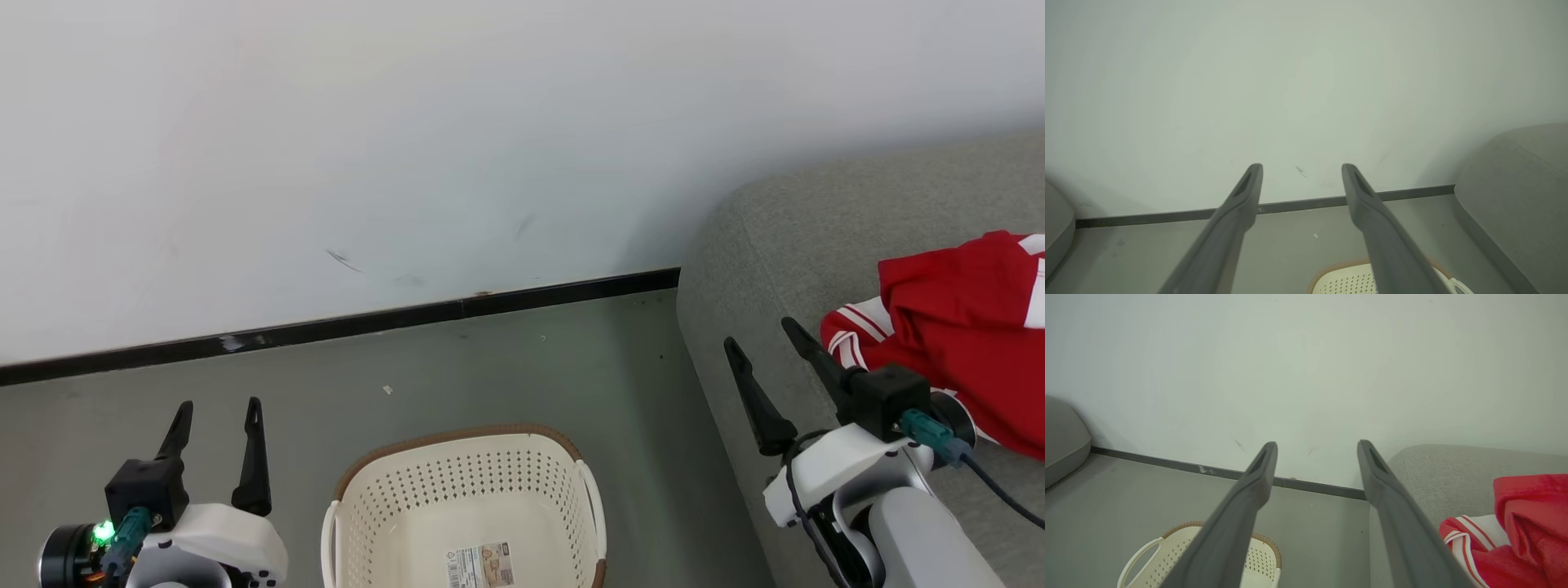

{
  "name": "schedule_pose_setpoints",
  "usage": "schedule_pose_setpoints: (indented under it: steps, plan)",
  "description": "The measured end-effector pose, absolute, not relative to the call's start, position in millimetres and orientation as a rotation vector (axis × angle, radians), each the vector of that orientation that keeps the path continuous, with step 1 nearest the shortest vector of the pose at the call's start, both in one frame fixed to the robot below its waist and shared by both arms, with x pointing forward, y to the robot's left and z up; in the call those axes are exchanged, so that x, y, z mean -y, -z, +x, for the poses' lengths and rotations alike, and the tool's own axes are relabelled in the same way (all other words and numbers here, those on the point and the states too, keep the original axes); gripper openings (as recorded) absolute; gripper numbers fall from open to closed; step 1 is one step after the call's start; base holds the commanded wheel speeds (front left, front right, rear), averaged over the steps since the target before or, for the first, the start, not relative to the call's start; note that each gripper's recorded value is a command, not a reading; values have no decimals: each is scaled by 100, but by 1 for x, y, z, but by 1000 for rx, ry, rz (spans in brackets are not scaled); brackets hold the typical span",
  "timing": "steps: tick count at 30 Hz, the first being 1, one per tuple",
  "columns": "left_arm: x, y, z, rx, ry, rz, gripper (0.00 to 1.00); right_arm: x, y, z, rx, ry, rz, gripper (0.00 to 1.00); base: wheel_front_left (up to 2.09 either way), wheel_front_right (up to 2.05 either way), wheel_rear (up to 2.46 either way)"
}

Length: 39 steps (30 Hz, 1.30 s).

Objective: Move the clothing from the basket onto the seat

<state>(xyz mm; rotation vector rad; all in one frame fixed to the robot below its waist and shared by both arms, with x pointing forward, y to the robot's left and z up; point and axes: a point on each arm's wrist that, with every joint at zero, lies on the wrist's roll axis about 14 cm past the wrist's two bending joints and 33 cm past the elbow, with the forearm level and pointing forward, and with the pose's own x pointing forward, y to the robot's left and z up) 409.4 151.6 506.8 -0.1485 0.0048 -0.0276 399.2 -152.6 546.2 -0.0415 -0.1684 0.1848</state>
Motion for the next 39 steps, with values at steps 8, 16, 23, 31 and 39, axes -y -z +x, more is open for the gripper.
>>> schedule_pose_setpoints:
  steps: [8, 16, 23, 31, 39]
  plan:
    - [-162, -503, 394, -12, -5, -138, 100, 151, -537, 386, 149, -176, -29, 100, 0, 0, 0]
    - [-168, -505, 383, -1, -32, -131, 100, 152, -526, 373, 125, -162, -25, 100, 0, 0, 0]
    - [-167, -507, 379, 4, -31, -135, 100, 151, -526, 368, 127, -161, -25, 100, 0, 0, 0]
    - [-162, -503, 376, -6, -23, -141, 100, 149, -527, 366, 132, -163, -20, 100, 0, 0, 0]
    - [-163, -503, 376, -4, -33, -138, 100, 148, -527, 367, 133, -164, -18, 100, 0, 0, 0]
